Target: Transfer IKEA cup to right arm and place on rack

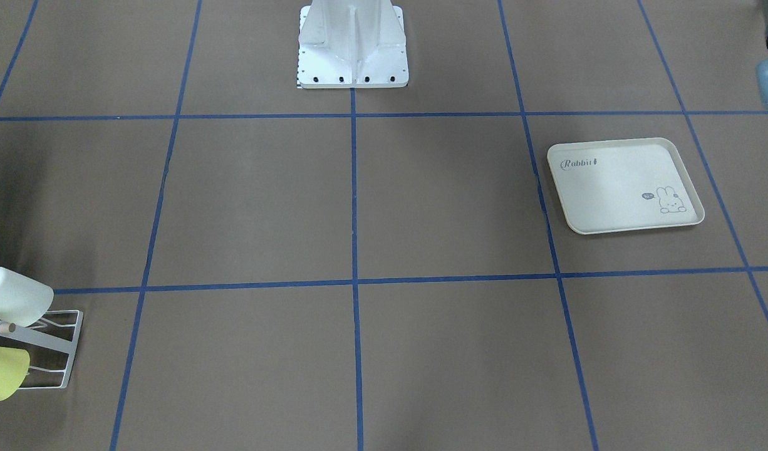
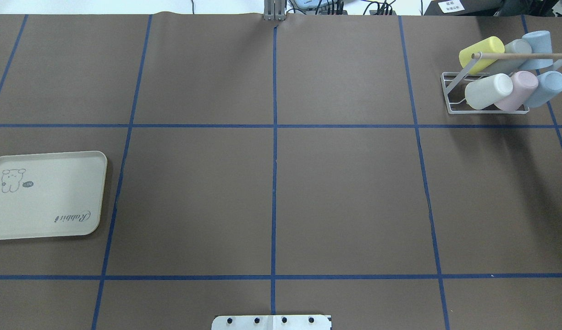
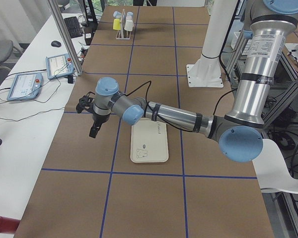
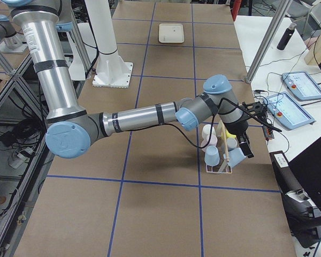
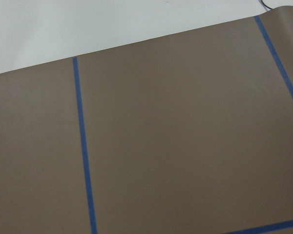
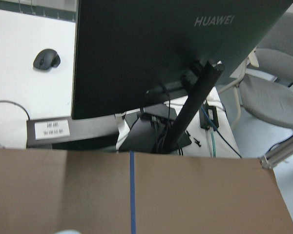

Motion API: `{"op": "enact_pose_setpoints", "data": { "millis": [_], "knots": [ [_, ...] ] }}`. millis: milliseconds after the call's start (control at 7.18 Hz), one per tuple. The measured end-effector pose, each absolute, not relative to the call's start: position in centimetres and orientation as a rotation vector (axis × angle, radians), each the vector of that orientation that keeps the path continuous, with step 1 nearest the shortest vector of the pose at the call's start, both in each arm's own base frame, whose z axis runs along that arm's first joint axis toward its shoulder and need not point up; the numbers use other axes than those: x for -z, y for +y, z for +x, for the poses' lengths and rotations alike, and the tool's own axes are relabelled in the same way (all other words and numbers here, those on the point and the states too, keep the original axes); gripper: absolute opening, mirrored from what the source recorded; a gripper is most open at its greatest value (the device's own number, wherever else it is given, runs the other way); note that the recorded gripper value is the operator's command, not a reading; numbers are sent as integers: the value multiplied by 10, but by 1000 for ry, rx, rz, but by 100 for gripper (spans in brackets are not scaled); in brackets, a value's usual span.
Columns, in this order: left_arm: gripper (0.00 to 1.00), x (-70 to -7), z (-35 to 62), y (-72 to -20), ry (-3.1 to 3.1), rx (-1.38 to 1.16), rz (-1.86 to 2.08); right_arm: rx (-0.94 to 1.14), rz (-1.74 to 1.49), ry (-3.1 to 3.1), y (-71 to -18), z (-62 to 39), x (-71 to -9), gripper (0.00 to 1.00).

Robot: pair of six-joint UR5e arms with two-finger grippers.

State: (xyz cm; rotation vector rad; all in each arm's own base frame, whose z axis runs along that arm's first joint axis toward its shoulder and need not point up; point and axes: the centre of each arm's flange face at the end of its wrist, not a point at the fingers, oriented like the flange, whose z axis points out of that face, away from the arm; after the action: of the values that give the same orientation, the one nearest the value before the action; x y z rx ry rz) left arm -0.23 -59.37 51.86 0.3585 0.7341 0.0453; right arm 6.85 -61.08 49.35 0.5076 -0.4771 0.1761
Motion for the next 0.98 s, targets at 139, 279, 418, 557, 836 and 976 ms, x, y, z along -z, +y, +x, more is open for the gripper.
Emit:
{"op": "enact_pose_setpoints", "data": {
  "millis": [139, 279, 418, 557, 836, 976],
  "knots": [
    [99, -530, -24, -591, 737, -51, 280, -96, 420, -498, -584, 70, -490, 100],
    [99, -539, -34, -587, 734, -69, 216, -31, 333, -543, -564, 67, -485, 100],
    [99, -542, -39, -586, 733, -73, 163, 25, 273, -589, -550, 63, -484, 100],
    [99, -540, -41, -586, 739, -64, 121, 82, 241, -610, -542, 59, -489, 100],
    [99, -536, -37, -584, 793, -36, 62, 180, 191, -623, -538, 41, -495, 100],
    [99, -535, -36, -583, 808, -15, 47, 211, 165, -632, -538, 28, -496, 100]
  ]
}}
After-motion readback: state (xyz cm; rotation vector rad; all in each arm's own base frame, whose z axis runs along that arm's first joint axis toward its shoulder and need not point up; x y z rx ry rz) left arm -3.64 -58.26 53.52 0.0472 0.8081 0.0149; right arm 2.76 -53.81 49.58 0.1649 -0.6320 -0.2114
